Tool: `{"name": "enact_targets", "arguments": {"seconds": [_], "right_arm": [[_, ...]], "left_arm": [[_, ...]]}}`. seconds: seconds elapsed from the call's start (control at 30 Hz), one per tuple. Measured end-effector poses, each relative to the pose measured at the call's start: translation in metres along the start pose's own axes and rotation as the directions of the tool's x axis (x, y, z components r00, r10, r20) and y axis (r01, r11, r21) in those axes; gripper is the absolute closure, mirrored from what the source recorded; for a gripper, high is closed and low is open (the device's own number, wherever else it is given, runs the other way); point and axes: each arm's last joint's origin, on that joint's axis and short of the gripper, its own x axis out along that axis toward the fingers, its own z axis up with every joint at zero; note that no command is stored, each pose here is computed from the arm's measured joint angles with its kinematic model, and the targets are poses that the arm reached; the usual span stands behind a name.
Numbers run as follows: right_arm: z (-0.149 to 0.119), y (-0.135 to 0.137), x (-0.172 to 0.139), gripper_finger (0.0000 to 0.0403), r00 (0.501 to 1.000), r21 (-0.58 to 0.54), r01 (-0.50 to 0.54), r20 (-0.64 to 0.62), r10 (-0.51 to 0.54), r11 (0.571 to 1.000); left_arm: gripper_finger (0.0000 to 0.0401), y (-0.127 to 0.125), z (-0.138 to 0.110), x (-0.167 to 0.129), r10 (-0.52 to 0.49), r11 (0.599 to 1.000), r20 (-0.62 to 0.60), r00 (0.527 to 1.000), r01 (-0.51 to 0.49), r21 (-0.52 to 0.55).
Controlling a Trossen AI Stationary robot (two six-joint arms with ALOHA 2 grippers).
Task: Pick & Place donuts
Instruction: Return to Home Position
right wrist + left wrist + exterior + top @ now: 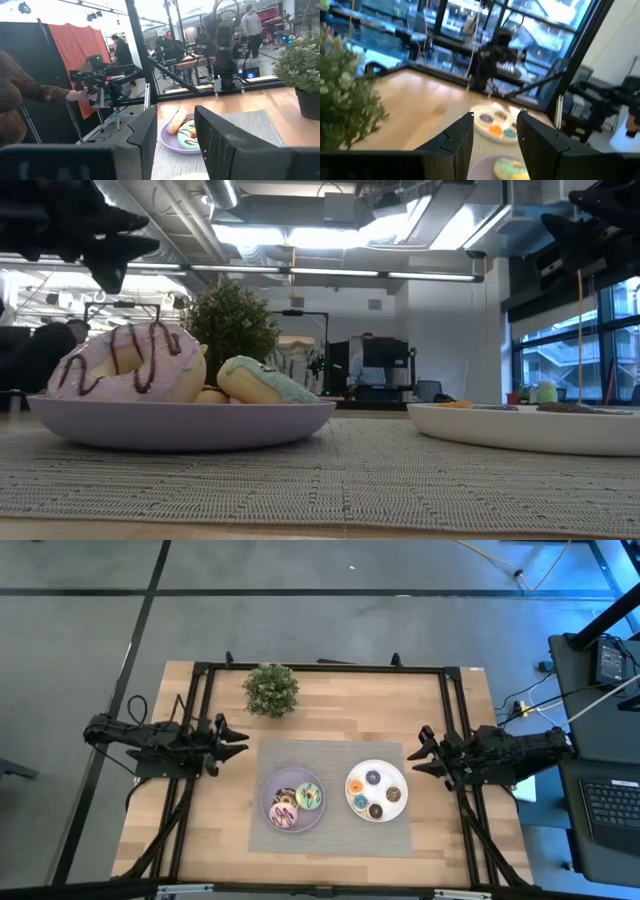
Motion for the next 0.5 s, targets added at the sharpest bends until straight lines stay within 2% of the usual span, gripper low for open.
{"name": "enact_targets", "arguments": {"seconds": [0.13,0.23,0.37,0.5], "right_arm": [[-0.001,-0.002,0.0,0.0271,1.0,-0.002,0.016,-0.006,-0.016,1.0],[-0.005,-0.004,0.0,0.0271,0.999,0.0,0.039,-0.007,-0.039,0.999],[-0.004,-0.005,0.0,0.0271,0.998,-0.029,0.059,0.006,-0.059,0.998],[-0.005,-0.006,0.0,0.0271,0.997,-0.033,0.072,-0.002,-0.072,0.997]], "left_arm": [[0.0258,0.003,-0.012,0.003,0.002,1.0,-0.002,1.0,-0.002,0.013],[0.0258,0.003,-0.012,0.004,-0.002,1.0,0.035,0.999,0.001,0.03],[0.0258,0.004,-0.014,0.004,0.011,0.997,0.032,0.999,-0.013,0.078],[0.0258,0.006,-0.019,0.006,0.026,0.996,0.04,0.999,-0.029,0.083]]}}
